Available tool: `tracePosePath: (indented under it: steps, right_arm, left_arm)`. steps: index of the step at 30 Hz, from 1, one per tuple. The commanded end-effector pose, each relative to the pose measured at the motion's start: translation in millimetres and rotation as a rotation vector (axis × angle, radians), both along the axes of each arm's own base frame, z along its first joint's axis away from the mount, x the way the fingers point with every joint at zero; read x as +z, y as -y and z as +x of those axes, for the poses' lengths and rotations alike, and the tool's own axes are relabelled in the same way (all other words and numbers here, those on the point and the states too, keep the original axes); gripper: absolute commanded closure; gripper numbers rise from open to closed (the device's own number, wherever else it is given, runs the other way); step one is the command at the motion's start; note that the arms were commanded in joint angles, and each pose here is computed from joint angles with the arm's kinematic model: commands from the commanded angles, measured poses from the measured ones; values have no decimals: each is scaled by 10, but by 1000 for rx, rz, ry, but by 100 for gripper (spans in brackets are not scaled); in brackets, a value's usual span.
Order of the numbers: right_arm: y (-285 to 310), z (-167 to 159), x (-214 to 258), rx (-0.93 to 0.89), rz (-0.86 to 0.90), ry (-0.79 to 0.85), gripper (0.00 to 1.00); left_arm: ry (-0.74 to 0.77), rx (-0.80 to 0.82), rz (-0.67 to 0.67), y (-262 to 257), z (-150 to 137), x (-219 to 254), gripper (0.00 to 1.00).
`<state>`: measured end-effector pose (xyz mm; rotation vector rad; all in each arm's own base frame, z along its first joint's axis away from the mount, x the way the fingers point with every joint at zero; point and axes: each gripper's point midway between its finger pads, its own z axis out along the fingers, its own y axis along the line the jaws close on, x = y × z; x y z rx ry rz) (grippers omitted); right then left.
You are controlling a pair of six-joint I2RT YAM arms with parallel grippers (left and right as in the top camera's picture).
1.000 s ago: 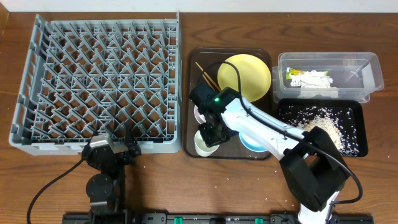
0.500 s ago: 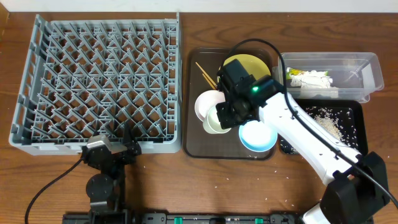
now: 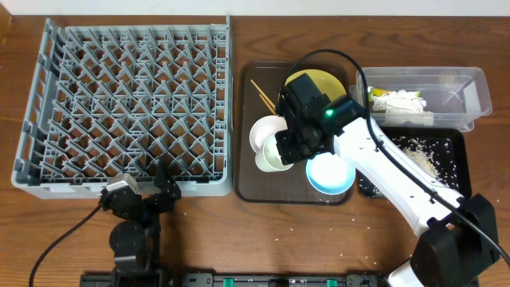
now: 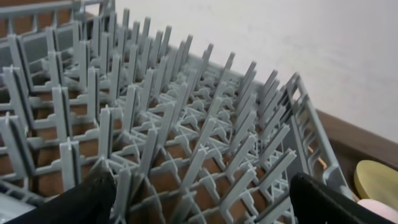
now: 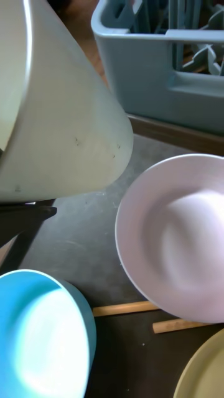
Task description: Sort waste into correct bins and load items into the dishwasher
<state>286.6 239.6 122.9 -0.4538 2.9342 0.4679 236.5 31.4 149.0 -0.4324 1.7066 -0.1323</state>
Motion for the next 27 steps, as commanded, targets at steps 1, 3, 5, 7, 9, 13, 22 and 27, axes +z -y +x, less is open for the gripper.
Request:
tracePosePath:
  steps: [1, 3, 5, 7, 9, 13, 22, 27]
  right_arm:
    - [-21, -2, 48, 19, 25, 7, 99]
    - [-23, 1, 49, 19, 26, 8, 99]
    - [-25, 5, 50, 19, 27, 10, 99]
    - [-22, 12, 51, 17, 28, 11, 99]
    - [-15, 25, 52, 14, 29, 13, 99]
    - [-55, 67, 98, 30, 92, 10, 99]
    - [-45, 326, 317, 29, 315, 18, 99]
    - [-25, 462, 476, 30, 439, 35, 99]
  left_arm:
    - [11, 10, -12, -14, -26, 234, 10]
    - [-4, 9, -14, -12, -25, 279, 10]
    - [-8, -15, -18, 29, -7, 332, 10]
    - [-12, -38, -23, 69, 10, 390, 10]
    - [-18, -61, -42, 112, 35, 453, 10]
    - [-43, -101, -127, 205, 105, 533, 10]
    - [-136, -254, -336, 530, 417, 853, 10]
    - [-221, -375, -514, 799, 615, 880, 10]
